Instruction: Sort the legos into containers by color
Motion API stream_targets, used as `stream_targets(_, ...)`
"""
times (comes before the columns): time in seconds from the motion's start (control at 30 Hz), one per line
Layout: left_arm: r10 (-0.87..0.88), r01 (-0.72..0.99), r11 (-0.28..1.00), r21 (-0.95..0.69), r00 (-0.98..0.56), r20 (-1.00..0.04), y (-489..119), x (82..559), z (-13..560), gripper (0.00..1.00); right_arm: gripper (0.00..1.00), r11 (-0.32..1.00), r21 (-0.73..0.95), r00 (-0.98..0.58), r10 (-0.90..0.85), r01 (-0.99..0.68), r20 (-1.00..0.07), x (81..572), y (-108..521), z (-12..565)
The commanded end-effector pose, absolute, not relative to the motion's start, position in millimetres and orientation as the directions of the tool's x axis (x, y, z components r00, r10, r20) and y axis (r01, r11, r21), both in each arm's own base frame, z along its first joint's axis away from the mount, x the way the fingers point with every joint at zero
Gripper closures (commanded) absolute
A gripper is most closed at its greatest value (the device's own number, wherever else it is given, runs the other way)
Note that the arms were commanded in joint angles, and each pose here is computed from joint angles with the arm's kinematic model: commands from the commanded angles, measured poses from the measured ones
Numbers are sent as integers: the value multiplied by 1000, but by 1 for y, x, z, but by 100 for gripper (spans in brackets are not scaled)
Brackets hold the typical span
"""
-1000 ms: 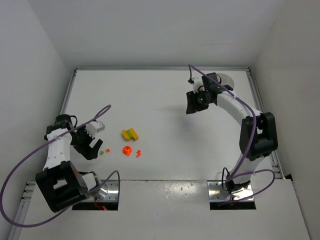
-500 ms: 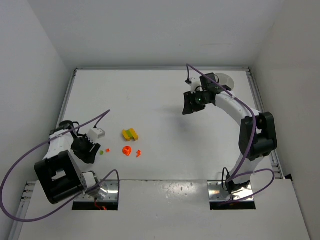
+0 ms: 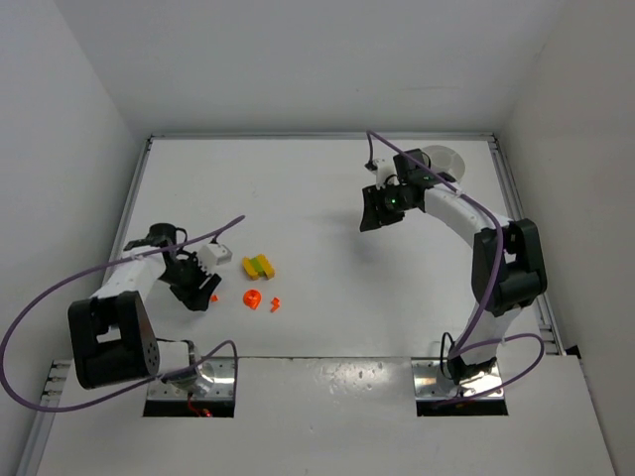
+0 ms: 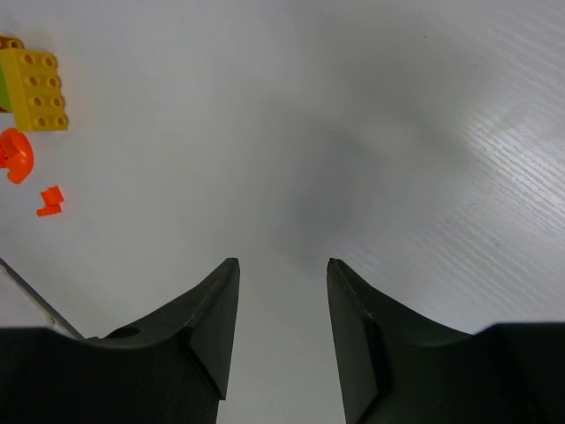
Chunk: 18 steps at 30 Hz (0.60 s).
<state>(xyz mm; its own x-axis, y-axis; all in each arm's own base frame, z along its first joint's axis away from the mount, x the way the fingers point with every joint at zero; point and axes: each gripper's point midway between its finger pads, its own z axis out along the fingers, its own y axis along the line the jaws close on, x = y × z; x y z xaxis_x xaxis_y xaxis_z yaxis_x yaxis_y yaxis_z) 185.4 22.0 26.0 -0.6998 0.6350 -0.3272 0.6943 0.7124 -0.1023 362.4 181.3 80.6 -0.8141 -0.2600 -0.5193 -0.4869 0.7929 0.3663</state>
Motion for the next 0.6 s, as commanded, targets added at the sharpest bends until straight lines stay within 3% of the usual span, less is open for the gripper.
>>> stream_targets(0.0, 628, 697, 713, -79, -685, -370, 8, 202, 25, 38, 55, 774, 370, -790, -261, -515, -554, 368, 189, 86)
stream_targets(0.17, 619, 674, 737, -39, -698, -361, 7, 207, 17, 39, 55, 779, 363, -791, -261, -512, -554, 369, 187, 85)
stream_targets(0.57, 627, 662, 749, -32, -724, -286, 18, 193, 3, 53, 56, 781, 368, -800, -264, -505, -539, 368, 187, 78)
